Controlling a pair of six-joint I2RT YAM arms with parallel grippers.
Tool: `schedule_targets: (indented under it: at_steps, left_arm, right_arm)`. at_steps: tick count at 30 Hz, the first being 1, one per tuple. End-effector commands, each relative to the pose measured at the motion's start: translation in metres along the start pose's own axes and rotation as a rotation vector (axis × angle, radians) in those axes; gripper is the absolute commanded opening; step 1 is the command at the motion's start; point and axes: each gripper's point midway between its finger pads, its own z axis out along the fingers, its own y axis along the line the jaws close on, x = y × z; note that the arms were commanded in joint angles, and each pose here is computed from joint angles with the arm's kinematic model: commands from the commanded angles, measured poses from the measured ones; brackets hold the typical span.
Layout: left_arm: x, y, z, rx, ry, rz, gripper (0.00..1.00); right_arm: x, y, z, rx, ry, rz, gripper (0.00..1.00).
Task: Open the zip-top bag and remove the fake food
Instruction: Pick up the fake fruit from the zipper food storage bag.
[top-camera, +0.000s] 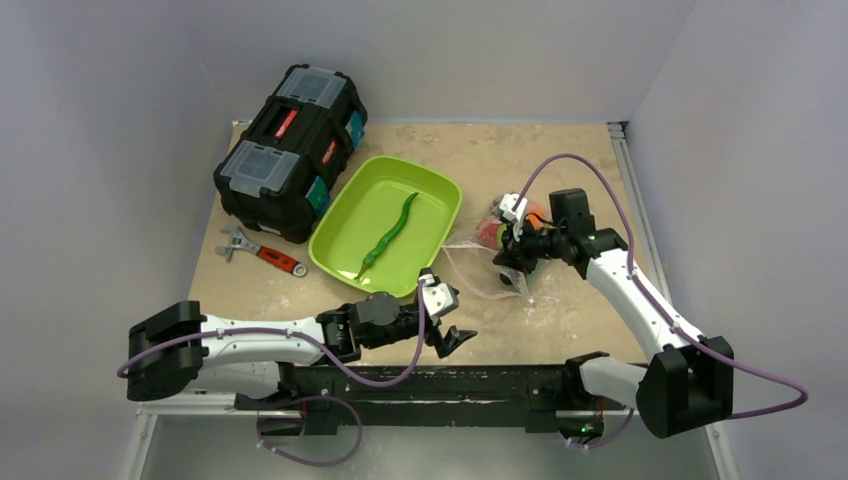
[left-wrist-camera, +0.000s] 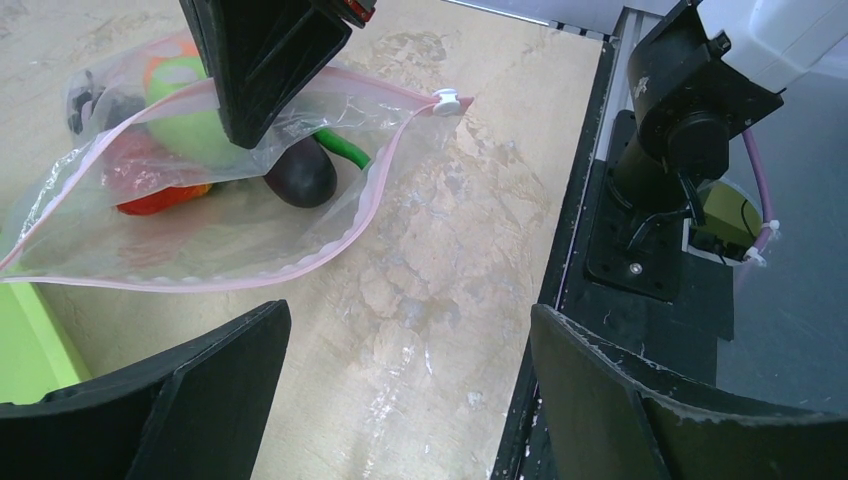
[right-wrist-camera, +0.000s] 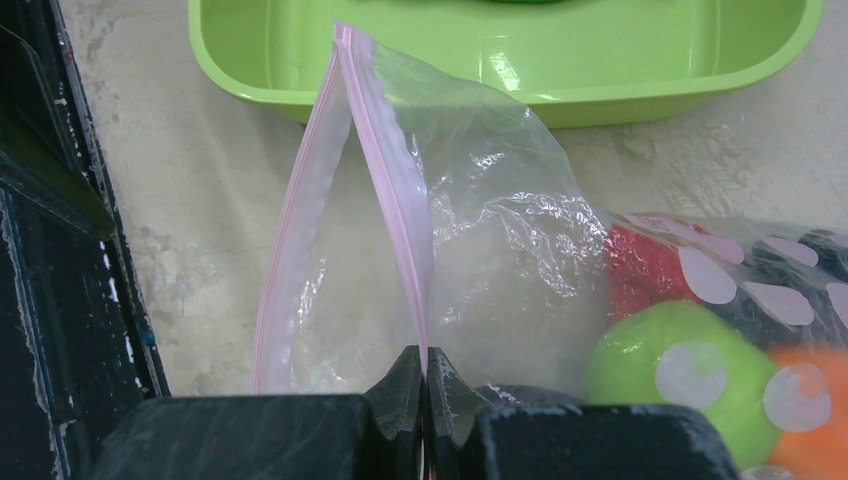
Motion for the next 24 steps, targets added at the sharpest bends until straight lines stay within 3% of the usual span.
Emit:
schedule_targets:
  at_steps: [1, 15, 24]
  left_arm:
    - [-0.019, -0.006, -0.003, 0.026, -0.075, 0.002, 0.89]
    - [-0.02, 0.005, -0.004, -0.04, -0.078, -0.074, 0.89]
    - [-0.052, 0.021, 0.014, -0.095, -0.162, -0.177, 0.74]
  right_arm:
    - [-0.015, -0.004, -0.004, 0.002, -0.037, -0.034, 0.0]
    - [-0.022, 0.0, -0.006, -0.018, -0.065, -0.034, 0.0]
    - [-0.021, 0.001, -0.007, -0.02, -0.058, -0.039, 0.0]
